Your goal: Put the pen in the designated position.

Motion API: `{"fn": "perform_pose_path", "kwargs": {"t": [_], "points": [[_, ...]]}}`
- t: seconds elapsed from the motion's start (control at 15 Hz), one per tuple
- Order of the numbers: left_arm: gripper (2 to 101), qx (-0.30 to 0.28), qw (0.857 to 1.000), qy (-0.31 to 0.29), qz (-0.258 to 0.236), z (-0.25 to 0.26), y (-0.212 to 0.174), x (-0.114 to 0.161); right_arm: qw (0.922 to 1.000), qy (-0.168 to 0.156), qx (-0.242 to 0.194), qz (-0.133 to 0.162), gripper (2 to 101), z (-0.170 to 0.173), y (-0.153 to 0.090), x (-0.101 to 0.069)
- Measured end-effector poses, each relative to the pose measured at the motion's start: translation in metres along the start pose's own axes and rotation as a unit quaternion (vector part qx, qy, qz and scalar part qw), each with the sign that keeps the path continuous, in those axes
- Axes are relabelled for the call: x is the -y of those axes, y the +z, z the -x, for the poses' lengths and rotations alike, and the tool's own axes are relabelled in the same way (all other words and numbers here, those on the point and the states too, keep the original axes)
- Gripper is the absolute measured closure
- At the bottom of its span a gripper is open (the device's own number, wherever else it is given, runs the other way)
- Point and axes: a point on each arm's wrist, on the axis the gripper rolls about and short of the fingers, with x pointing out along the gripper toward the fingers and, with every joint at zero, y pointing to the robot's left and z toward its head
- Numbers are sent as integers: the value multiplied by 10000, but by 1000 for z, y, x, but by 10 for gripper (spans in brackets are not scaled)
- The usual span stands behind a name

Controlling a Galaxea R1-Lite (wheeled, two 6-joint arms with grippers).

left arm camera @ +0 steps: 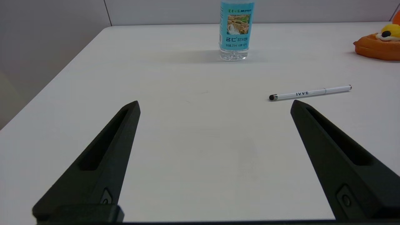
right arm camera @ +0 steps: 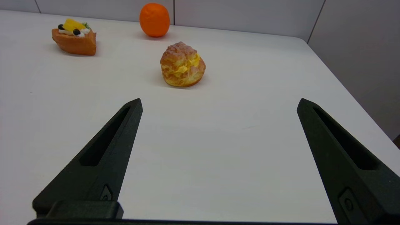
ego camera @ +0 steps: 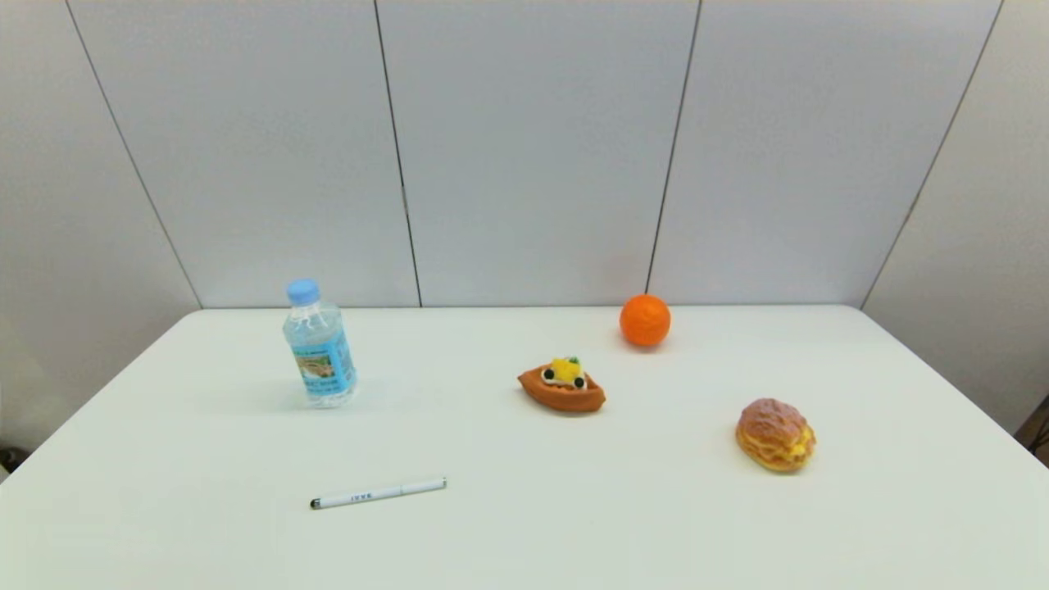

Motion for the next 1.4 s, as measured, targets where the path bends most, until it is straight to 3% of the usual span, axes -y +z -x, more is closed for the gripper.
{"fn": "perform_pose_path", "kwargs": {"t": [1.4], "points": [[53,-14,9998,75,189,0,0,0,10000,-1,-4,-15,43,0,0,0]]}}
